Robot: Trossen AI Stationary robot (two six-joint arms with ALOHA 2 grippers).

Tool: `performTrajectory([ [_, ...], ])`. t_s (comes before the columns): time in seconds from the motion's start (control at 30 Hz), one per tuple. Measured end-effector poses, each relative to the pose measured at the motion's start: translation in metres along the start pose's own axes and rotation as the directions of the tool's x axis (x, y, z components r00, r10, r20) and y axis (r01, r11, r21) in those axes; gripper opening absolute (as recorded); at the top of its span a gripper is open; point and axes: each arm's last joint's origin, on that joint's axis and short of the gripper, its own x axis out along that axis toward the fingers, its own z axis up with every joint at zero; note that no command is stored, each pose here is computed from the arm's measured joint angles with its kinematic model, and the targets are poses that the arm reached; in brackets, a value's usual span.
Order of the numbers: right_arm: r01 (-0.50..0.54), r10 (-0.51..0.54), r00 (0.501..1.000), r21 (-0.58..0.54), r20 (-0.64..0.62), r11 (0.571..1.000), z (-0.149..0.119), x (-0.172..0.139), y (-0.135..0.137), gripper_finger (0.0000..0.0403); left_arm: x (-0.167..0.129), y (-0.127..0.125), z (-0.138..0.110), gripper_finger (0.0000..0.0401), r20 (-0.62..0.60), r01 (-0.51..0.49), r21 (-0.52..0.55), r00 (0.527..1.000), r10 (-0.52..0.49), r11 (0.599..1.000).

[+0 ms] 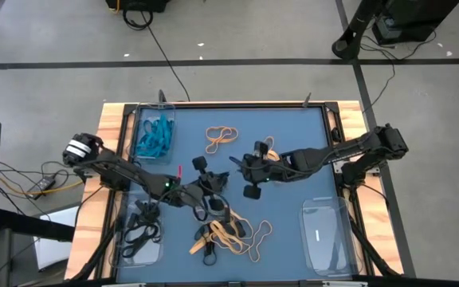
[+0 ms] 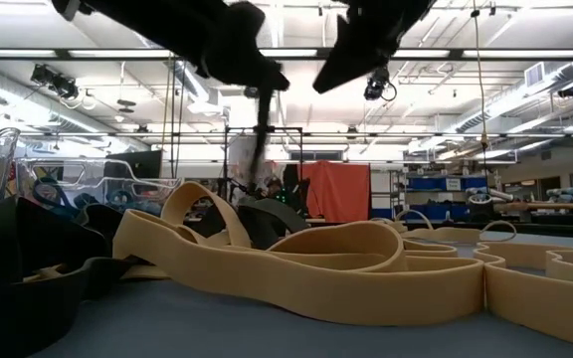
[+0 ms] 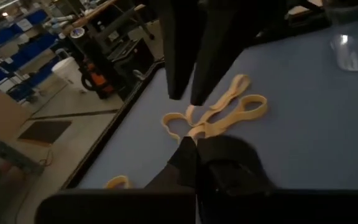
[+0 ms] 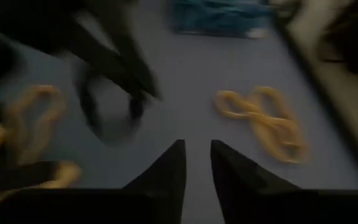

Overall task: Sort rubber bands into baskets
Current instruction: Put the black rubber band into the bottom left transparent bin

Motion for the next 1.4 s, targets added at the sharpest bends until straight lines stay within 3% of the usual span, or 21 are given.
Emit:
performTrajectory([
  [0.2, 0.237, -0.242, 0.967, -0.064, -0.083, 0.969, -0.009, 0.005, -0.023, 0.0123, -0.013, 0.028, 0.01, 0.0003, -0.033, -0.038, -0.078, 0.999, 0.035, 0.996],
  [0.47, 0.244, -0.277, 0.93, -0.156, -0.242, 0.957, -0.036, 0.01, -0.03, 0.0125, -0.038, 0.055, 0.01, 0.0002, -0.119, -0.117, -0.208, 0.988, 0.094, 0.971],
  [0.6, 0.236, -0.275, 0.923, -0.169, -0.268, 0.957, -0.049, 0.012, -0.025, 0.0124, -0.056, 0.059, 0.007, 0.0002, -0.157, -0.094, -0.27, 0.986, 0.052, 0.958],
  [0.73, 0.231, -0.268, 0.924, -0.162, -0.271, 0.959, -0.054, 0.012, -0.02, 0.0124, -0.077, 0.064, 0.01, 0.0002, -0.275, -0.064, -0.316, 0.961, -0.027, 0.947],
  [0.87, 0.2, -0.233, 0.937, -0.147, -0.26, 0.969, -0.053, 0.011, -0.015, 0.0124, -0.104, 0.07, 0.015, 0.0002, -0.428, -0.051, -0.33, 0.898, -0.101, 0.942],
  [1.03, 0.074, -0.086, 0.971, -0.061, -0.222, 0.995, -0.047, 0.013, -0.006, 0.0122, -0.138, 0.077, 0.017, 0.0001, -0.572, -0.077, -0.361, 0.805, -0.156, 0.929],
  [1.2, -0.085, 0.087, 0.98, 0.016, -0.179, 0.996, -0.04, 0.014, 0.002, 0.0123, -0.163, 0.073, 0.012, 0.0001, -0.693, -0.099, -0.429, 0.674, -0.257, 0.898],
  [1.4, -0.142, 0.136, 0.974, -0.021, -0.182, 0.99, -0.042, 0.008, 0.014, 0.012, -0.183, 0.058, 0.004, 0.0002, -0.781, -0.155, -0.478, 0.525, -0.338, 0.865],
])
